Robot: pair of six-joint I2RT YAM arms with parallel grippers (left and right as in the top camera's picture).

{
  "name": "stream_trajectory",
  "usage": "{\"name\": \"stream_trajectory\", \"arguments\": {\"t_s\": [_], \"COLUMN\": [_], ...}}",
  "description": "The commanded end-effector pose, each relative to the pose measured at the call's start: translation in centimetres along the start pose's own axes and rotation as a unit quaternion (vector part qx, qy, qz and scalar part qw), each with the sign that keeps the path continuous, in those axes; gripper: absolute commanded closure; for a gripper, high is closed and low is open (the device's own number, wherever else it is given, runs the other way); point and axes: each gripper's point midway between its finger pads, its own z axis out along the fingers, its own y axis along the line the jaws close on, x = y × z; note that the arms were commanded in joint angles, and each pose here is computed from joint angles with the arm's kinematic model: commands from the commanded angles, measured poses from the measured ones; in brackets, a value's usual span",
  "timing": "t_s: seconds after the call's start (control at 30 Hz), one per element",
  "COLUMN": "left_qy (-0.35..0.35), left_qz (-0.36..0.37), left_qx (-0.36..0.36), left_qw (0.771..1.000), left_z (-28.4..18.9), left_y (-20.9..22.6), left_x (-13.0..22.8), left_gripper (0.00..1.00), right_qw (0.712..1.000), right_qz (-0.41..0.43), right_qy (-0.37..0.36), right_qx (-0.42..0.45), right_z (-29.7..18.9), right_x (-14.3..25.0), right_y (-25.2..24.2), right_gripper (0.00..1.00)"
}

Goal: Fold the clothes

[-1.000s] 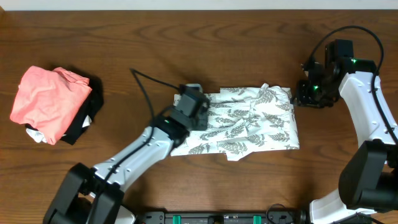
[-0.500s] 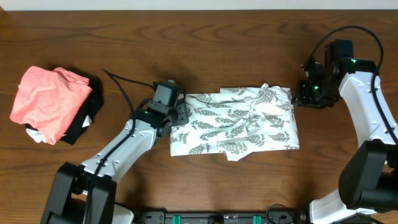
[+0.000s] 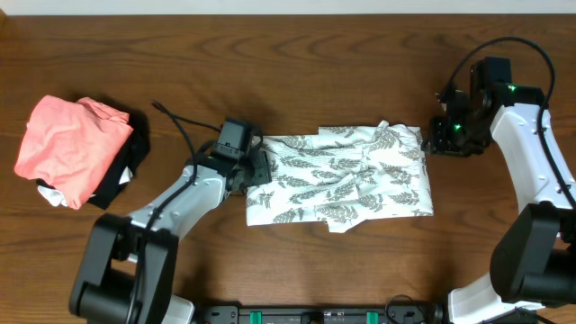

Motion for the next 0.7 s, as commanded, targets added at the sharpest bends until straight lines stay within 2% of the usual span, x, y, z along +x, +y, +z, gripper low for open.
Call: {"name": "stream_trajectory", "arguments": {"t_s": [0.0, 0.13, 0.17, 0.2, 0.33, 0.37, 0.5, 0.67], "left_qy": [0.033, 0.058, 0.061, 0.061, 0.059, 0.058, 0.047, -0.007], "left_qz": [0.005, 0.003, 0.003, 0.003, 0.001, -0.001, -0.009, -0.033], "left_qx": [0.002, 0.018, 0.02, 0.02, 0.02, 0.02, 0.008, -0.044], "left_qw": [0.999, 0.998, 0.998, 0.998, 0.998, 0.998, 0.999, 0.998], "left_z": [1.2, 2.0, 2.0, 2.0, 1.9, 1.9, 0.9, -2.4], "left_y": [0.5, 0.1, 0.0, 0.0, 0.2, 0.3, 1.5, 5.6], "left_x": [1.5, 2.5, 2.6, 2.6, 2.5, 2.4, 1.6, -1.2], "left_gripper": [0.4, 0.41, 0.45, 0.5, 0.91, 0.94, 0.94, 0.94], "right_qw": [1.0, 1.0, 1.0, 1.0, 1.0, 1.0, 1.0, 1.0], "right_qz": [-0.01, -0.01, -0.01, -0.01, -0.01, -0.01, -0.01, -0.011], "right_qy": [-0.002, -0.002, -0.002, -0.002, -0.002, -0.003, -0.002, -0.006], "right_qx": [0.001, 0.001, 0.001, 0.001, 0.001, 0.001, 0.005, 0.005], "right_z": [-0.2, -0.2, -0.2, -0.2, -0.2, -0.2, -0.2, -0.2], "right_x": [-0.1, -0.1, -0.1, 0.0, -0.1, -0.1, -0.1, -0.2], "right_y": [0.2, 0.2, 0.2, 0.2, 0.2, 0.2, 0.0, 0.0], "right_gripper": [0.69, 0.69, 0.69, 0.69, 0.69, 0.69, 0.69, 0.69]}}
